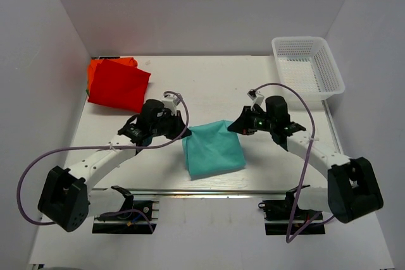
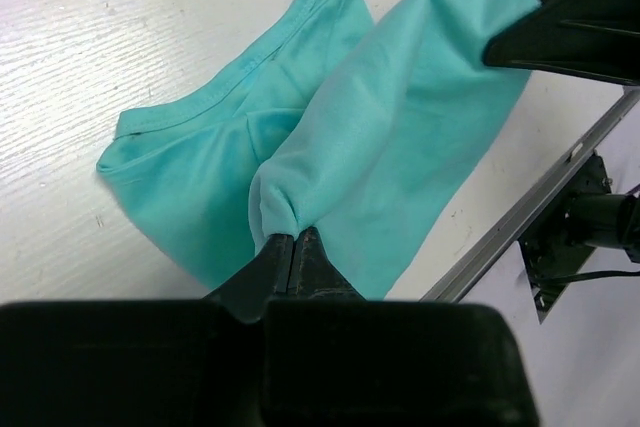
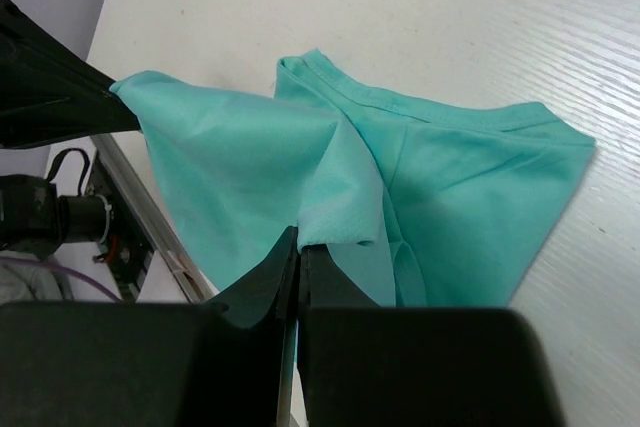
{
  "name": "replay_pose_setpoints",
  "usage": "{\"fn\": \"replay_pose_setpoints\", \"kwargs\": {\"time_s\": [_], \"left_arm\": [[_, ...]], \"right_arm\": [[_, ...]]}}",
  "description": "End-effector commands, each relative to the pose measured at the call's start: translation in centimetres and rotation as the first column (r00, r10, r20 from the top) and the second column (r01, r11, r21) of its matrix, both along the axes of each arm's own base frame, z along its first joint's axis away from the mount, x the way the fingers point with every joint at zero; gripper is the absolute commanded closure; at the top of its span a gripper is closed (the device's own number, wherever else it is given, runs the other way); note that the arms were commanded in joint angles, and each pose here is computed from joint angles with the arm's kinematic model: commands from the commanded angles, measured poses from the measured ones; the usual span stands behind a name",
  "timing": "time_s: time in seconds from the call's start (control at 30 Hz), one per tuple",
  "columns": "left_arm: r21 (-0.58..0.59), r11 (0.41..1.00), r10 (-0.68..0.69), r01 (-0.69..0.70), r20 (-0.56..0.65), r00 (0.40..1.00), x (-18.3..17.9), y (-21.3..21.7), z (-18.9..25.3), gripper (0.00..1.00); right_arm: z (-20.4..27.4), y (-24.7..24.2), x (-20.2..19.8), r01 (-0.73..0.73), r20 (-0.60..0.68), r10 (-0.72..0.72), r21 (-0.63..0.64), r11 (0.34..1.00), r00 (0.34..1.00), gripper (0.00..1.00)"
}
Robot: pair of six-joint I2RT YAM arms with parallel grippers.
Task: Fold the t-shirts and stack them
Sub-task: Fold the long partially folded tshirt into a neat square
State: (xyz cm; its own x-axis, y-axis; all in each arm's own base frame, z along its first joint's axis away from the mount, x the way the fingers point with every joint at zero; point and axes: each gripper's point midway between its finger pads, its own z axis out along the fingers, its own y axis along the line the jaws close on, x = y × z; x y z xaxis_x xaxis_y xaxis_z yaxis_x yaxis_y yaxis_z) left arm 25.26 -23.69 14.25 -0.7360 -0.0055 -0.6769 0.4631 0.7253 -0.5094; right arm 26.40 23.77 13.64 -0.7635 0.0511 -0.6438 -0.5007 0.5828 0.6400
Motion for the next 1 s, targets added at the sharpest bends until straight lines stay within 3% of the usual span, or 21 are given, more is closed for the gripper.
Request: {"fn": "replay_pose_setpoints", "kwargs": {"time_s": [0.0,0.13,0.23,0.6,0.73,0.8,0.83,0.87,0.9,0.93,0.97], "left_arm": [[-0.005,0.999,-0.054,0.054,0.013,0.998,0.7,-1.2,0.1,1.00],[0.073,0.997,0.018,-0.015,-0.038,0.999,2.9,-0.6,-2.0,1.00],[0.133,0.977,0.169,-0.164,-0.032,0.985,5.3,0.9,-2.9,1.00],[0.248,0.931,0.289,-0.266,-0.059,0.956,7.2,2.4,-5.6,1.00],[0.322,0.881,0.388,-0.348,-0.070,0.919,8.2,3.6,-6.9,1.00],[0.352,0.853,0.438,-0.386,-0.079,0.895,9.1,4.1,-7.5,0.93],[0.369,0.844,0.445,-0.388,-0.082,0.892,9.2,4.3,-7.7,0.71],[0.368,0.845,0.445,-0.388,-0.081,0.892,9.6,4.1,-7.3,0.65],[0.385,0.837,0.454,-0.389,-0.094,0.886,9.6,4.5,-7.5,0.48],[0.384,0.835,0.461,-0.393,-0.100,0.882,9.6,4.5,-7.3,0.36],[0.391,0.830,0.467,-0.399,-0.094,0.879,9.7,4.6,-7.1,0.24]], "right_arm": [[-0.5,-1.3,0.4,0.096,-0.003,-0.097,-0.028,0.995,0.995,1.00],[-1.5,-1.5,1.6,0.120,-0.007,-0.121,-0.068,0.990,0.993,1.00],[-2.3,-1.1,2.8,0.113,-0.017,-0.115,-0.093,0.989,0.993,1.00],[-4.8,0.6,6.7,0.082,-0.067,-0.090,-0.116,0.990,0.994,1.00],[-5.9,0.6,7.7,0.089,-0.088,-0.102,-0.134,0.987,0.991,1.00],[-5.9,0.9,8.2,0.080,-0.092,-0.094,-0.137,0.987,0.991,1.00],[-6.7,1.0,8.5,0.073,-0.115,-0.091,-0.150,0.986,0.989,0.95],[-6.9,1.1,8.5,0.059,-0.128,-0.079,-0.153,0.986,0.989,0.74],[-6.7,1.4,9.1,0.051,-0.117,-0.069,-0.153,0.987,0.991,0.66],[-6.5,1.3,9.4,0.057,-0.120,-0.077,-0.166,0.985,0.990,0.52],[-6.2,1.3,9.7,0.057,-0.105,-0.075,-0.172,0.983,0.992,0.11]]}}
